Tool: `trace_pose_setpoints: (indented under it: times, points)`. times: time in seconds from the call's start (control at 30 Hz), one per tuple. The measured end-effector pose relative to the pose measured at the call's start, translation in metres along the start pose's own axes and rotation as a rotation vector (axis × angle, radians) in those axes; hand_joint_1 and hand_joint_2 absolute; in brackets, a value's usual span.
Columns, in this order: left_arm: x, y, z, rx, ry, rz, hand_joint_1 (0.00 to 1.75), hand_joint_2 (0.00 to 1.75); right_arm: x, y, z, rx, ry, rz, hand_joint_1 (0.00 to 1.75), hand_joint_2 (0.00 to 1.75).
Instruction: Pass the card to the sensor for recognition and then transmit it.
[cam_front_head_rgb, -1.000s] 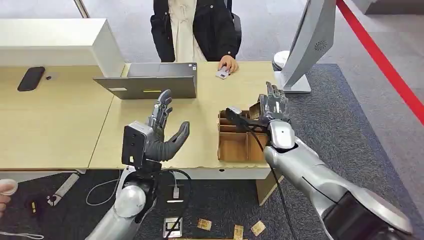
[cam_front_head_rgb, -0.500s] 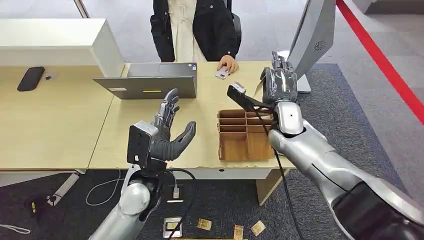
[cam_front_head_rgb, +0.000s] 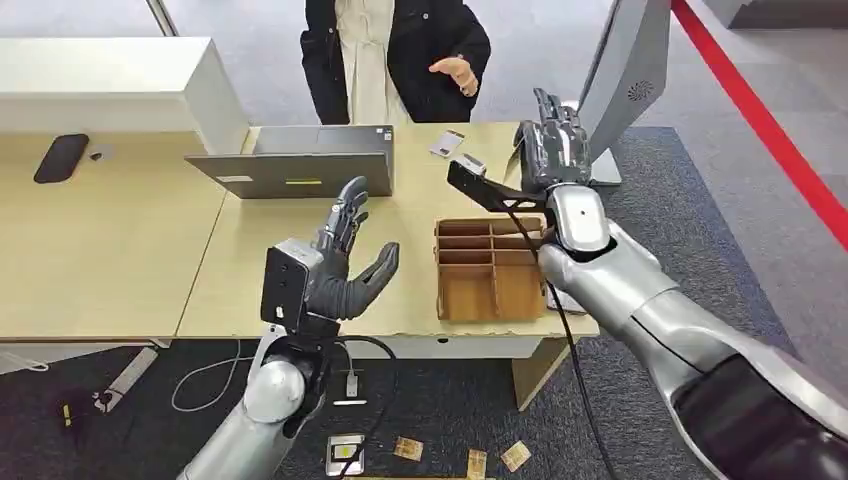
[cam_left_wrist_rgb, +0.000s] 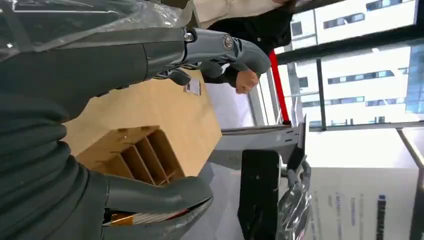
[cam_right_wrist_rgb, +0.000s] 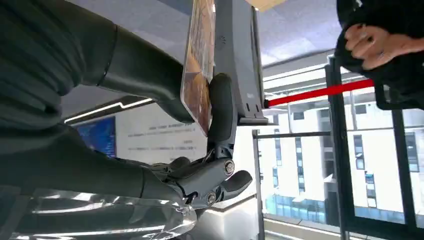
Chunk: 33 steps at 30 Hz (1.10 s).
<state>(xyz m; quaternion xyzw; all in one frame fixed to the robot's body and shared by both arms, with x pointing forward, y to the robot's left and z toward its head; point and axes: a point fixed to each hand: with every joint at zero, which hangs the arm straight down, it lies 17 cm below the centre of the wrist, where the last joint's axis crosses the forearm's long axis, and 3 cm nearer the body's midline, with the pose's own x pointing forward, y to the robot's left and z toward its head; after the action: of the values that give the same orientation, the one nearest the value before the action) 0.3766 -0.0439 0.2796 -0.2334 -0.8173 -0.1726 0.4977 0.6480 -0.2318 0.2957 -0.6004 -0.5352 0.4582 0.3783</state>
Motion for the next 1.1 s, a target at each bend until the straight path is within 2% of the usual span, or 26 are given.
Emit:
trace_pose_setpoints:
  times: [0.27, 0.57, 1.1]
  points:
    - [0.0, -0.005, -0.008, -0.022, -0.014, 0.007, 0.0, 1.75, 0.028, -0.048, -0.029, -0.018, -0.027, 0.003, 1.75, 1.75]
    - [0.002, -0.012, -0.015, -0.047, -0.022, 0.006, 0.0, 1.75, 0.033, -0.064, -0.04, -0.006, 0.008, 0.029, 1.75, 1.75]
    - [-0.005, -0.017, -0.015, -0.059, -0.004, 0.006, 0.0, 1.75, -0.002, -0.035, -0.035, 0.084, 0.147, 0.052, 1.75, 1.75]
